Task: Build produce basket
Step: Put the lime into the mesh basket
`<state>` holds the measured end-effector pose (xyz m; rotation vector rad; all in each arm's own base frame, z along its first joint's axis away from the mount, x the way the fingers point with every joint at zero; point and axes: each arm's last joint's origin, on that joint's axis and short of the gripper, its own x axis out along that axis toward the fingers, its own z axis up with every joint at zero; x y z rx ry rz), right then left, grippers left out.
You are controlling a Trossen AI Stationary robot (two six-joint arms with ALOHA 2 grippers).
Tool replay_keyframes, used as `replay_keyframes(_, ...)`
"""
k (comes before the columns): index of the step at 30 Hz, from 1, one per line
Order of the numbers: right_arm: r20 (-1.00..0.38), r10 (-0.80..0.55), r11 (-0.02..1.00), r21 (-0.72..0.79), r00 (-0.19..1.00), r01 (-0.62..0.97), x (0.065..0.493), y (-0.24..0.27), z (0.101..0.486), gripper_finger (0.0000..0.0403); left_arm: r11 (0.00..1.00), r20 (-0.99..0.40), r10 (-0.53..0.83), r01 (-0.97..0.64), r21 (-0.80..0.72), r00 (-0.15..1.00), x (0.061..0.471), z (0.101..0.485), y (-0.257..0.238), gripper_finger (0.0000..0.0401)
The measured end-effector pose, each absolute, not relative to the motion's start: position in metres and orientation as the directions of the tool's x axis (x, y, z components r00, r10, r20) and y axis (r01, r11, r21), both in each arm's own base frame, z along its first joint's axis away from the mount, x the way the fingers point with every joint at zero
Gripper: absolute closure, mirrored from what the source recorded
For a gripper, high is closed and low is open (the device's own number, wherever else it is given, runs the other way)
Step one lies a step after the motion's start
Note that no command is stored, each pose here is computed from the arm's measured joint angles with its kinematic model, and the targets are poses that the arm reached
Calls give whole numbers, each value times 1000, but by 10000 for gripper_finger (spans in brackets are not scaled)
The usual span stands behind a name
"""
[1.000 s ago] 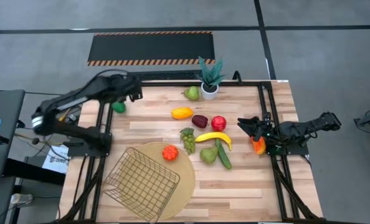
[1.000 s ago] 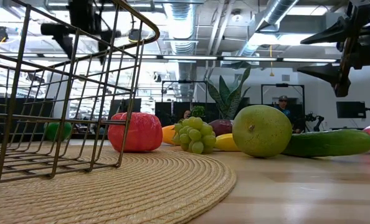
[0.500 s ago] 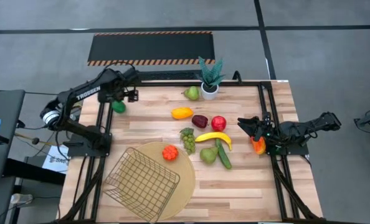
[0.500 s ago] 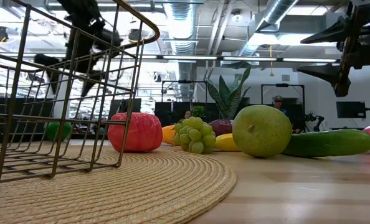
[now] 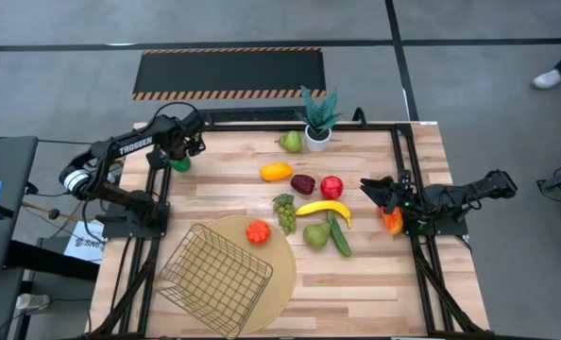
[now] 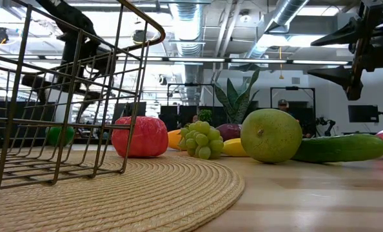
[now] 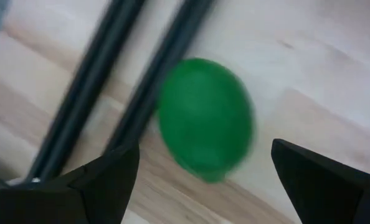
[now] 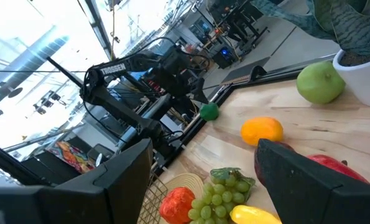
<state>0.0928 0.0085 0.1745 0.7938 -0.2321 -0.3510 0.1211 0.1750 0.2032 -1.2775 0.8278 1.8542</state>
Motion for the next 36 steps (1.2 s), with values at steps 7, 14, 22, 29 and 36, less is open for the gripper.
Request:
replay_keyframes(7,71,-408,644,729,910,232,93,8,174,92,-563,-956,222,-826,34,-191,120,185,175,52)
replay_keyframes(14,64,-409,648,723,910,240,93,8,174,92,-603,-950,258,-798,-14,-178,118,165,173,52)
replay_keyframes(22,63,-410,650,721,910,242,93,8,174,92,-616,-939,305,-785,-70,-156,119,158,175,87)
replay_keyframes(29,62,-409,650,720,910,243,93,8,173,92,-618,-932,315,-784,-59,-179,117,158,176,124)
replay_keyframes(36,61,-409,650,719,910,244,93,8,173,92,-534,-947,312,-839,-108,-76,124,162,179,133)
